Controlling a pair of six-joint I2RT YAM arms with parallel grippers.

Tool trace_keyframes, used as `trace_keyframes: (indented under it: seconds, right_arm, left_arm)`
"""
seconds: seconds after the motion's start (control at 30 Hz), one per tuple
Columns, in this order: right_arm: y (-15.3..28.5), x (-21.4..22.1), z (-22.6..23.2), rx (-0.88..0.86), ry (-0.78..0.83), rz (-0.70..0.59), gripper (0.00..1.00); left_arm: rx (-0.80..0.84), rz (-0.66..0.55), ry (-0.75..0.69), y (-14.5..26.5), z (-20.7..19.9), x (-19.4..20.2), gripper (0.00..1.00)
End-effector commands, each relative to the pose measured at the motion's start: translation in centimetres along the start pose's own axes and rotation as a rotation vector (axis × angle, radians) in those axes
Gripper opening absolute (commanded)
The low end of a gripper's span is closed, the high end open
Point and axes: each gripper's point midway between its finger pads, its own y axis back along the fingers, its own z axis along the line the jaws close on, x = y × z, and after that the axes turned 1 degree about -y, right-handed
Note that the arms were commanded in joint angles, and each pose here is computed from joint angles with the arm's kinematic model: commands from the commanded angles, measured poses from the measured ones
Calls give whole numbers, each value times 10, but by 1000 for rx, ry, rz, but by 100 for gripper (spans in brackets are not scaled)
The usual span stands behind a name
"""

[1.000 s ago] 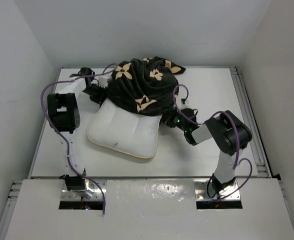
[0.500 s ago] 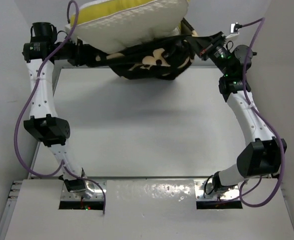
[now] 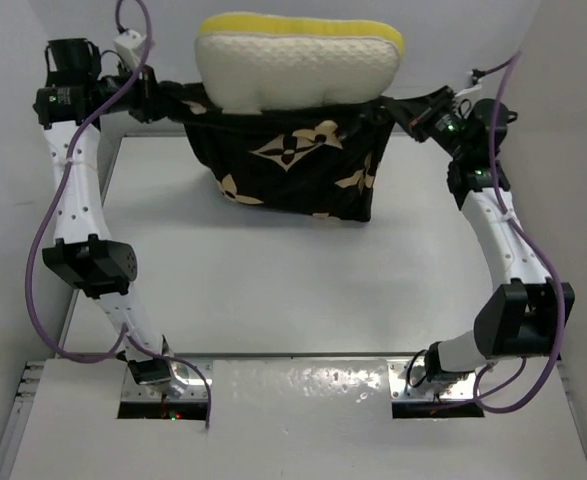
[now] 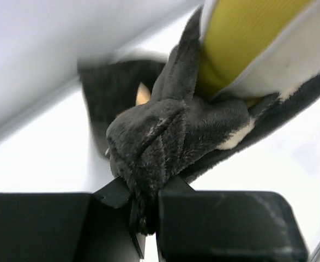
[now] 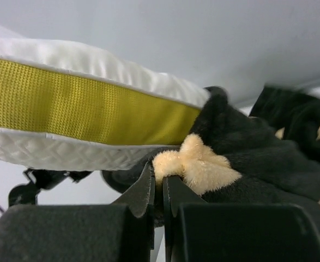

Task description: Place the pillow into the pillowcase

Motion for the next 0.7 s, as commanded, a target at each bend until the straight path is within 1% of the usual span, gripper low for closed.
trace_keyframes:
  seconds: [0.0, 0.03, 0.07, 0.1, 0.13, 0.2, 0.27, 0.3, 0.33, 0.37, 0.4, 0.43, 0.47, 0.5, 0.53, 0.57, 0.6, 0.63, 0.67]
  right_arm:
    - [53, -89, 108, -203, 251, -301, 0]
    - [49, -89, 102, -194, 244, -293, 0]
    - [46, -101, 120, -232, 272, -299, 0]
    - [48, -109, 142, -277, 291, -307, 0]
    - [44, -108, 143, -286, 285, -291, 0]
    - [26, -94, 120, -277, 242, -201, 0]
    - [11, -89, 92, -228, 195, -140, 0]
    - [9, -95, 96, -239, 195, -140, 0]
    - [12, -106, 111, -271, 216, -156, 0]
    - [19, -129, 155, -334, 315, -209, 0]
    - [24, -140, 177, -341, 382, -239, 0]
    - [30, -150, 196, -341, 448, -276, 0]
    - [43, -157, 226, -361, 549, -317, 0]
    - [48, -157, 232, -368, 561, -328, 0]
    - [53, -153, 231, -374, 536, -322, 0]
    - [35, -139, 177, -313, 468, -275, 0]
    - [49, -124, 179, -316, 463, -281, 0]
    - [41, -110, 148, -265, 425, -251, 0]
    - [27, -89, 95, -162, 348, -182, 0]
  left_arm:
    - [-148, -307, -157, 78, -6, -110, 0]
    - [-159, -357, -175, 84, -3, -124, 0]
    - [-128, -389, -126, 87, -6, -131, 0]
    - [-120, -405, -121, 89, -5, -134, 0]
    - [-106, -410, -123, 87, -6, -135, 0]
    - [-82, -352, -77, 63, -6, -112, 0]
    - [-111, -276, -29, 36, 8, -80, 0]
    - [-125, -276, -27, 35, 12, -81, 0]
    - [-164, -333, -79, 53, 17, -110, 0]
    - [-182, -374, -105, 65, 16, -128, 0]
    - [-218, -456, -183, 85, 18, -155, 0]
    - [-251, -513, -186, 111, 12, -171, 0]
    - [-264, -556, -233, 123, 7, -183, 0]
    - [-263, -582, -231, 130, 4, -190, 0]
    - [-219, -566, -214, 122, -2, -185, 0]
    - [-182, -529, -179, 110, -2, -172, 0]
    - [-148, -469, -107, 90, 0, -150, 0]
    - [-132, -383, -53, 57, 7, -112, 0]
    - [-145, -334, -2, 44, 15, -92, 0]
